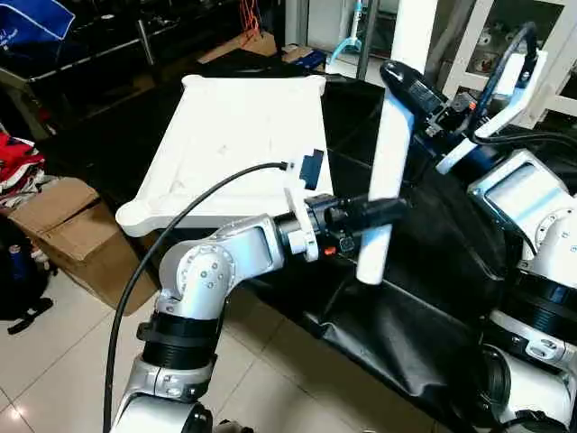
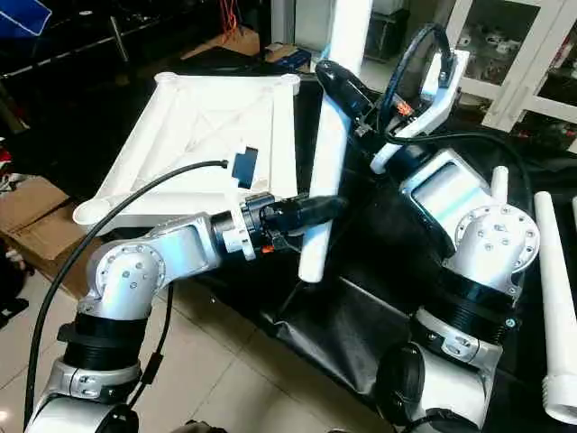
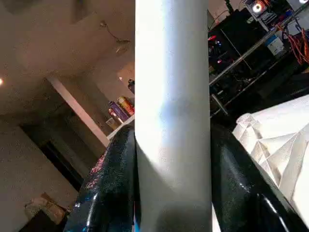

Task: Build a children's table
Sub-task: Insert table leg to table base

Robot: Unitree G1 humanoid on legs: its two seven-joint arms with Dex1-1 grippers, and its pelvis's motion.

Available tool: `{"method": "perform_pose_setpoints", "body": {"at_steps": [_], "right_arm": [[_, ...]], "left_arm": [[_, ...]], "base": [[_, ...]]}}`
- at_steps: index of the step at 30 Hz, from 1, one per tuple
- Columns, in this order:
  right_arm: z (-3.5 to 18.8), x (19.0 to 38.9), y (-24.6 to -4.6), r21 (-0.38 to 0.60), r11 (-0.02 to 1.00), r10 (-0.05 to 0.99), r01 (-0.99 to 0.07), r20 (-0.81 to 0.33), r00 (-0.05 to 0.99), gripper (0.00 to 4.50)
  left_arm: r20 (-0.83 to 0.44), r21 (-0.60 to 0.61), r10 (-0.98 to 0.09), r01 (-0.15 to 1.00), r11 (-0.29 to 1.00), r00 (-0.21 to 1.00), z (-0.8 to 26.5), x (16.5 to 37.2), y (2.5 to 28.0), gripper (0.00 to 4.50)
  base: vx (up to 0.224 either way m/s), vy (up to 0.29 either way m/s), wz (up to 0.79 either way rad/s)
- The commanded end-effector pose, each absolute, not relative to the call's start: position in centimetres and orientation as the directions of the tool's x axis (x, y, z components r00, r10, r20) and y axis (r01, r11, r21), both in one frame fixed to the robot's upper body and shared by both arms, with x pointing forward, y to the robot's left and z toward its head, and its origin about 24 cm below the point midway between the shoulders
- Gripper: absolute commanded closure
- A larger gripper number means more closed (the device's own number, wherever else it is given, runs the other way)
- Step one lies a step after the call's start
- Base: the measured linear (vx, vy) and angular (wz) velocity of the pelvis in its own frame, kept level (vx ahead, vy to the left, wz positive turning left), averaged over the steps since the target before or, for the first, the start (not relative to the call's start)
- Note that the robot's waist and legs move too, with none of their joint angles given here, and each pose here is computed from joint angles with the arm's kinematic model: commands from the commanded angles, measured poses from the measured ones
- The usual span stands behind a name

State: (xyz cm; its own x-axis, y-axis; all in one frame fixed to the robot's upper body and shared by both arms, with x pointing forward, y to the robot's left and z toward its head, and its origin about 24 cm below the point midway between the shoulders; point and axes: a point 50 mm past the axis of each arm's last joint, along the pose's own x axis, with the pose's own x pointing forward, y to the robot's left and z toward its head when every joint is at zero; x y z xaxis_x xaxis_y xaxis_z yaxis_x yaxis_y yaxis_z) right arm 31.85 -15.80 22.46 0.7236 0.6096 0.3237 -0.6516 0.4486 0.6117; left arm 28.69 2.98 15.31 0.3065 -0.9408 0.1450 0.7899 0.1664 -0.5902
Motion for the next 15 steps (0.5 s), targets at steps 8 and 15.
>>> {"method": "perform_pose_setpoints", "body": {"at_steps": [8, 15], "right_arm": [[23.04, 31.93, -15.58, 0.587, 0.460, 0.619, -0.666, 0.326, 0.715, 2.20], [22.92, 31.88, -15.53, 0.578, 0.467, 0.628, -0.669, 0.316, 0.711, 1.40]], "left_arm": [[0.171, -0.566, -0.923, 0.801, 0.195, 0.346, 15.99, 29.21, 3.68, 3.02], [0.182, -0.560, -0.915, 0.803, 0.204, 0.360, 16.21, 29.44, 4.00, 3.02]], "base": [[0.000, 0.000, 0.00], [0.000, 0.000, 0.00]]}}
